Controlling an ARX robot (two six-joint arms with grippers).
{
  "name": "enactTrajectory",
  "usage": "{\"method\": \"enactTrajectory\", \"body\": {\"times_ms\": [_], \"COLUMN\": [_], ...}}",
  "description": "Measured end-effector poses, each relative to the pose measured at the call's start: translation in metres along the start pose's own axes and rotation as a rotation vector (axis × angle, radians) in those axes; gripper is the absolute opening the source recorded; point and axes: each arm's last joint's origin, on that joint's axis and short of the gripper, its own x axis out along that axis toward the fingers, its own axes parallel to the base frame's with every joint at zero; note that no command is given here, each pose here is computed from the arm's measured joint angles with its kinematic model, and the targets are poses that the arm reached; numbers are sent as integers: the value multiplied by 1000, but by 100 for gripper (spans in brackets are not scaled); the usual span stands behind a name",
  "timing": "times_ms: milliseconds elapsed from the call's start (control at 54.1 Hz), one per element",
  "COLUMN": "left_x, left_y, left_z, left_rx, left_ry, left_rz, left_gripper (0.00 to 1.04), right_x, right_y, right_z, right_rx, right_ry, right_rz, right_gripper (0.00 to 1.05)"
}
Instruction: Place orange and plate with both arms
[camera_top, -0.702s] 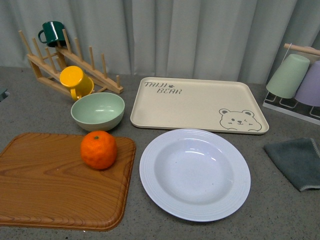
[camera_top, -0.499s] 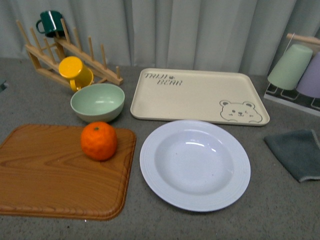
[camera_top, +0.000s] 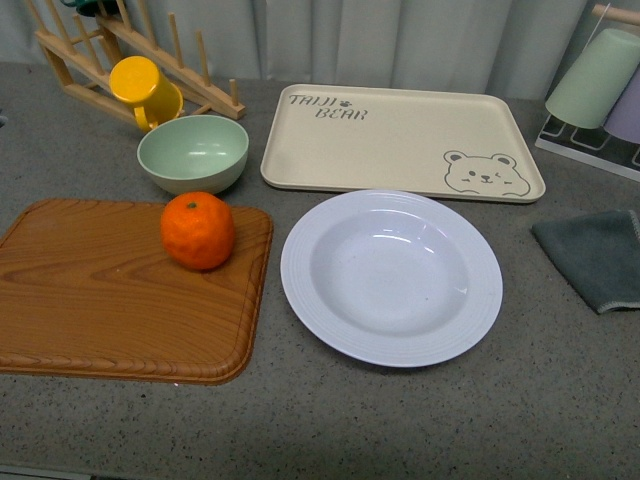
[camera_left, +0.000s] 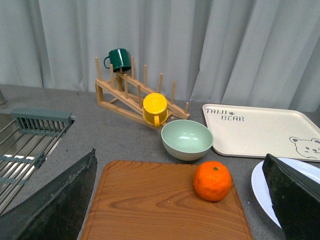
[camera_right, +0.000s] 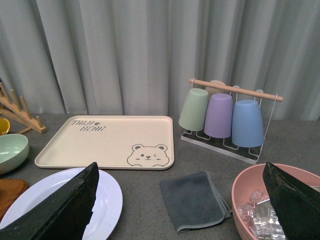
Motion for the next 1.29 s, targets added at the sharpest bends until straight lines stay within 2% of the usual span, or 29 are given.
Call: {"method": "enactTrajectory", "body": {"times_ms": [1294], "left_x": [0], "left_y": [0], "left_z": [0], "left_rx": [0], "left_ry": [0], "left_rz": [0], "left_gripper": [98], "right_x": [0], "right_y": [0], "right_z": [0], "right_rx": [0], "right_ry": [0], "right_rz": [0], "right_gripper": [96]}}
